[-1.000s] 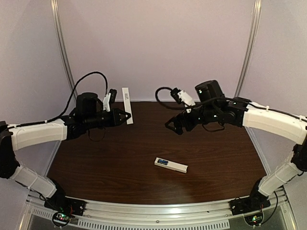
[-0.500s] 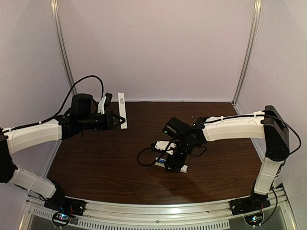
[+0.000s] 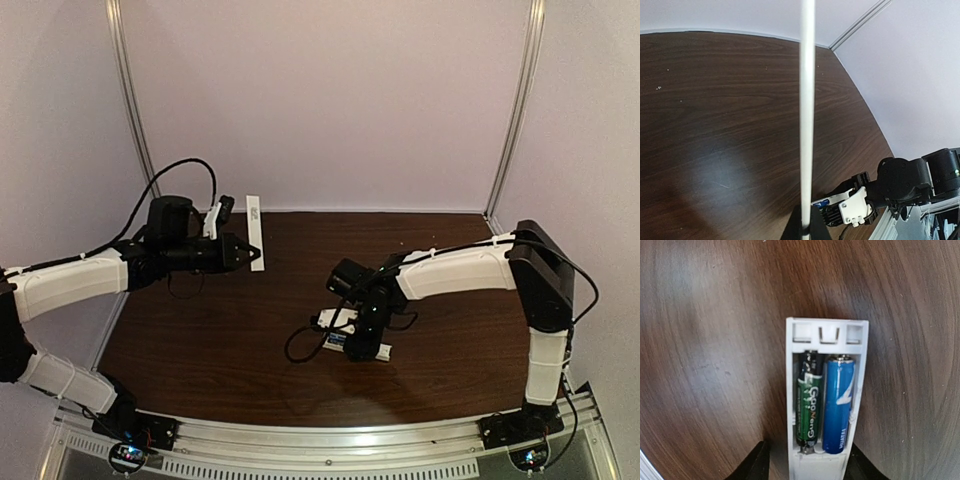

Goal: Load the batteries into the remote control
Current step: Move the remote control without the battery cover to the center of the board.

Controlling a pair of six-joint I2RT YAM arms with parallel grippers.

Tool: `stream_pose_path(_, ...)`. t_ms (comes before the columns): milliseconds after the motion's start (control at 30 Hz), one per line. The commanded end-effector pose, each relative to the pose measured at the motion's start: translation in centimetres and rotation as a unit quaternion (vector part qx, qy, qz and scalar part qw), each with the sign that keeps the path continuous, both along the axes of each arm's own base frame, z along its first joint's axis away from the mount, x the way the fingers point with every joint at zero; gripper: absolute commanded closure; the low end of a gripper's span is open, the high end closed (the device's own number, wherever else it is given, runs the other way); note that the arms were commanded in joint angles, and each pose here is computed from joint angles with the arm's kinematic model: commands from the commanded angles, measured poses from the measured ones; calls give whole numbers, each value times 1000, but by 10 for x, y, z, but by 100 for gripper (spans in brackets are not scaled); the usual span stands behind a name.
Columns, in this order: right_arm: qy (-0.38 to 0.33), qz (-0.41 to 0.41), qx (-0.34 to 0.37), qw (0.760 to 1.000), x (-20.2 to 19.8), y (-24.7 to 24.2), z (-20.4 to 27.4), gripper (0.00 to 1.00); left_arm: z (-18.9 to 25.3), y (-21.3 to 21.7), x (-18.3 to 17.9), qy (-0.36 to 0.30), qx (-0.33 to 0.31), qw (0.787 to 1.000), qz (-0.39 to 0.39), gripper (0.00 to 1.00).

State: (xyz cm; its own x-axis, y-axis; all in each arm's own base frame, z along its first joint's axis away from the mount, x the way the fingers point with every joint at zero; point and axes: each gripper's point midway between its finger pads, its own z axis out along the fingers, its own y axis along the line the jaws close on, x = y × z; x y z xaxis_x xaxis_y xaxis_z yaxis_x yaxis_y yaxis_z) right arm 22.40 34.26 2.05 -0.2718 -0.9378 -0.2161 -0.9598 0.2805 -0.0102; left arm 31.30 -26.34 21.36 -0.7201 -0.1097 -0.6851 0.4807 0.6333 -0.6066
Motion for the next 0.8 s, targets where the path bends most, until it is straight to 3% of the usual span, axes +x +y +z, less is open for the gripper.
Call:
stream_pose_path(0,-4,39,-24,999,-6,2,-7,53,4,1,-2,-6,2,1000,-11,100)
stream_pose_path(200,12,96,-17,995,-29,19,-11,70,3,1,-2,-4,6,1000,-15,100)
stream_pose_path(333,13,116,-22,993,-38,26,-14,72,-2,-3,-4,5,8,1000,-28,100)
stream_pose_path(367,10,118,-24,993,-38,27,-14,69,-3,-4,-5,6,9,999,-33,100)
stream_pose_path(600,-52,107,3,993,-23,35,22,29,-15,-14,-13,30,16,996,-82,100)
stream_pose_path(767,-130,65,128,981,-12,50,122,22,-18,-24,-26,35,25,988,-149,100)
